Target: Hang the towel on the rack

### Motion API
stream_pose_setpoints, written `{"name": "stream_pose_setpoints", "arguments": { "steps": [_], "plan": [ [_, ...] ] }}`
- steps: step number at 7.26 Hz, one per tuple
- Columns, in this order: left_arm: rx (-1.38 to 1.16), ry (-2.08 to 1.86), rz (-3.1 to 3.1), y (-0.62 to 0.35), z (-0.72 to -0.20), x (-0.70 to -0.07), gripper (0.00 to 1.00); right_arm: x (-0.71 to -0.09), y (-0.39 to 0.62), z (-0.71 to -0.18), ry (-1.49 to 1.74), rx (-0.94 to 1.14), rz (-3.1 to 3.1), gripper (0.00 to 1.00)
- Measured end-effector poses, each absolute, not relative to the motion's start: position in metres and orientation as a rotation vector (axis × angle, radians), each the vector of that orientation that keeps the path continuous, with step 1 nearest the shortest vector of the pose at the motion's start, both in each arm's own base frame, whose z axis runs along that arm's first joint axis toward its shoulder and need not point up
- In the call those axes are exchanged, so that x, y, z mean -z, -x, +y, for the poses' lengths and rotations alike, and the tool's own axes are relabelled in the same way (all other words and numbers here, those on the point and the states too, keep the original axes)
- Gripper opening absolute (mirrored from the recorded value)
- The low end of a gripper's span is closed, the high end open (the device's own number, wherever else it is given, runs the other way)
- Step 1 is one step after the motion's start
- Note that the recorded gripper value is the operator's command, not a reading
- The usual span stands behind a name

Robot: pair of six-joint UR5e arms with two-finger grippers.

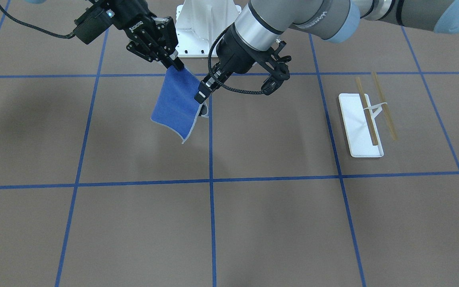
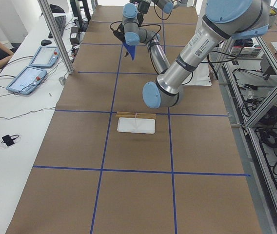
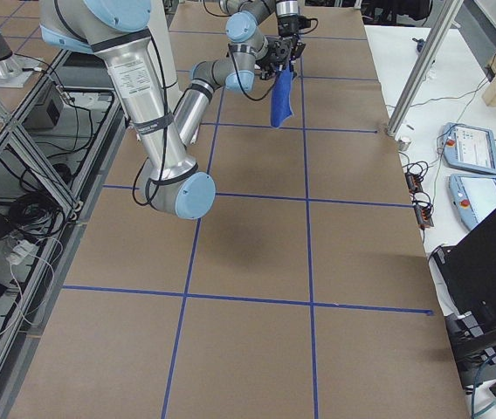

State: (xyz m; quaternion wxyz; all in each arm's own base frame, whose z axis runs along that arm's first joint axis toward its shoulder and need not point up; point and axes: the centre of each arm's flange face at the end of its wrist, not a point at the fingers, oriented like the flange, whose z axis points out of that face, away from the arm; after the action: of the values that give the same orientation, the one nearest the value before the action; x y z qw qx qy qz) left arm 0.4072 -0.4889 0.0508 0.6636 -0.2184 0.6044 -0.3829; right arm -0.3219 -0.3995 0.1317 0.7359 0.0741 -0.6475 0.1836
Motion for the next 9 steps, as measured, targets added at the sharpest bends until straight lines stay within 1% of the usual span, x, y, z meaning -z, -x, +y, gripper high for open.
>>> {"name": "stream_pose_setpoints", "arguments": {
  "steps": [2, 5, 7, 9],
  "plan": [
    [0.794, 0.462, 1.374, -0.386, -0.474, -0.061, 0.00, -0.160, 0.276, -0.427, -0.151, -0.345, -1.332, 1.00],
    [0.685, 0.363, 1.285, -0.340, -0.465, -0.087, 0.00, -0.234, 0.203, -0.468, -0.141, -0.213, -1.067, 1.00],
    [0.638, 0.290, 1.245, -0.300, -0.472, -0.119, 0.00, -0.275, 0.181, -0.481, -0.078, -0.141, -0.904, 1.00],
    [0.590, 0.220, 1.211, -0.264, -0.479, -0.162, 0.00, -0.302, 0.157, -0.488, -0.026, -0.165, -0.814, 1.00]
  ]
}}
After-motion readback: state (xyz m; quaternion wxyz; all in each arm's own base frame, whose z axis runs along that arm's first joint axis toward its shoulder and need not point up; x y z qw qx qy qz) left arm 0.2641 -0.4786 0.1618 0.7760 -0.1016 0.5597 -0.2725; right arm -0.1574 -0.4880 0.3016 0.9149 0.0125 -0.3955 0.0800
